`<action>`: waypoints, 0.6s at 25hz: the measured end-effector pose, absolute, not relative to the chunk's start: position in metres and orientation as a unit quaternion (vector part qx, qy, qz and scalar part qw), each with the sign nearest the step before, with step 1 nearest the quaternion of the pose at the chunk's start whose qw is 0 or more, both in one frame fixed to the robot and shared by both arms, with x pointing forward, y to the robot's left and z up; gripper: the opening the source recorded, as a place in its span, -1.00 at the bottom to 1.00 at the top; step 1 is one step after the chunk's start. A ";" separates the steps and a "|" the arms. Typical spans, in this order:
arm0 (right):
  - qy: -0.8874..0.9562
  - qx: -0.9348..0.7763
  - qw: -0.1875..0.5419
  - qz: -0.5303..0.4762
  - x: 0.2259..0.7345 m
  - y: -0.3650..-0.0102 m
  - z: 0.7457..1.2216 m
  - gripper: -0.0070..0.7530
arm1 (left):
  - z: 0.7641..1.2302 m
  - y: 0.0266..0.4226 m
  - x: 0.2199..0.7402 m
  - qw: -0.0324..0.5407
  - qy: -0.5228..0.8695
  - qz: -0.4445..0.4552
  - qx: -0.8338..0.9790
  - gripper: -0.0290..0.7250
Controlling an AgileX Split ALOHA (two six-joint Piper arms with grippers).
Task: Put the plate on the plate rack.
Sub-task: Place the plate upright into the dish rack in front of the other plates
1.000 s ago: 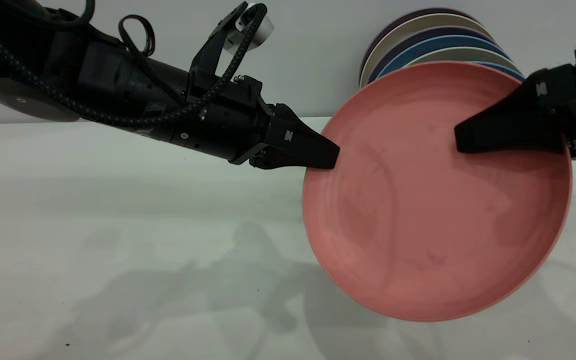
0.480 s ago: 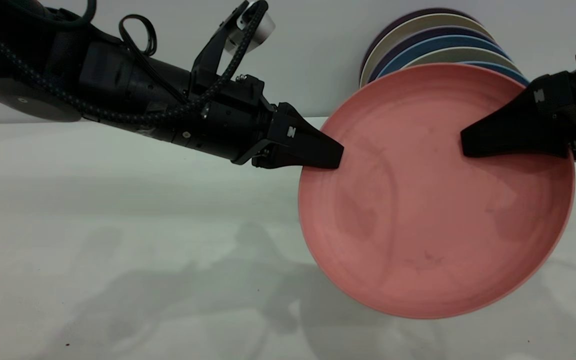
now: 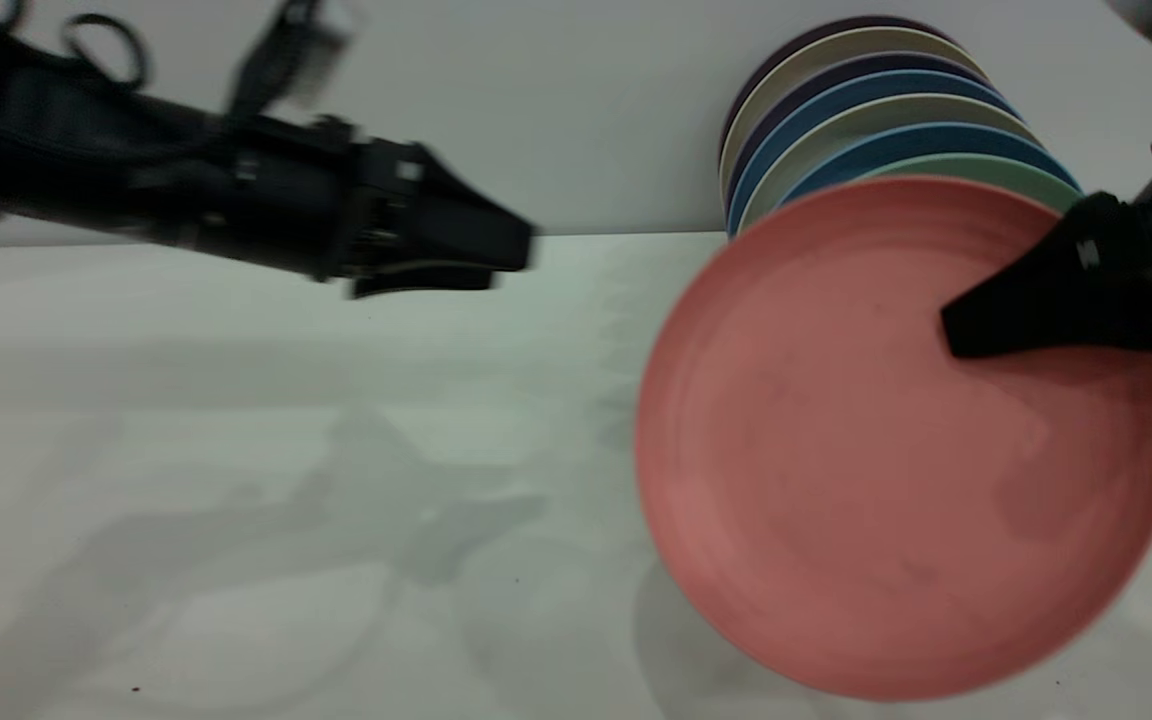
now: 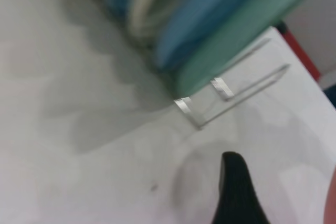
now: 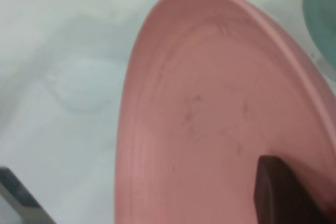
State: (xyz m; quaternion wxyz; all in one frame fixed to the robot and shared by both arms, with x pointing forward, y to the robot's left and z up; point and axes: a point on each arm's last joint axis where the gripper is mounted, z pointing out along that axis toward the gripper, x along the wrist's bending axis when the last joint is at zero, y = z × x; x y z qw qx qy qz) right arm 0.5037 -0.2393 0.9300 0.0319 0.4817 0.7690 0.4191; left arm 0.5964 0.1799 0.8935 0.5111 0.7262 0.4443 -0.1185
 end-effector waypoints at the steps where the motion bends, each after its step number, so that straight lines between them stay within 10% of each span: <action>1: 0.776 0.477 0.040 0.410 0.503 -0.241 0.930 -0.69 | 0.893 0.188 0.598 0.505 0.453 -0.119 0.725 0.40; 15: 0.867 0.348 0.170 0.313 0.491 -0.256 0.956 -0.70 | 0.880 0.272 0.593 0.419 0.522 -0.140 0.730 0.32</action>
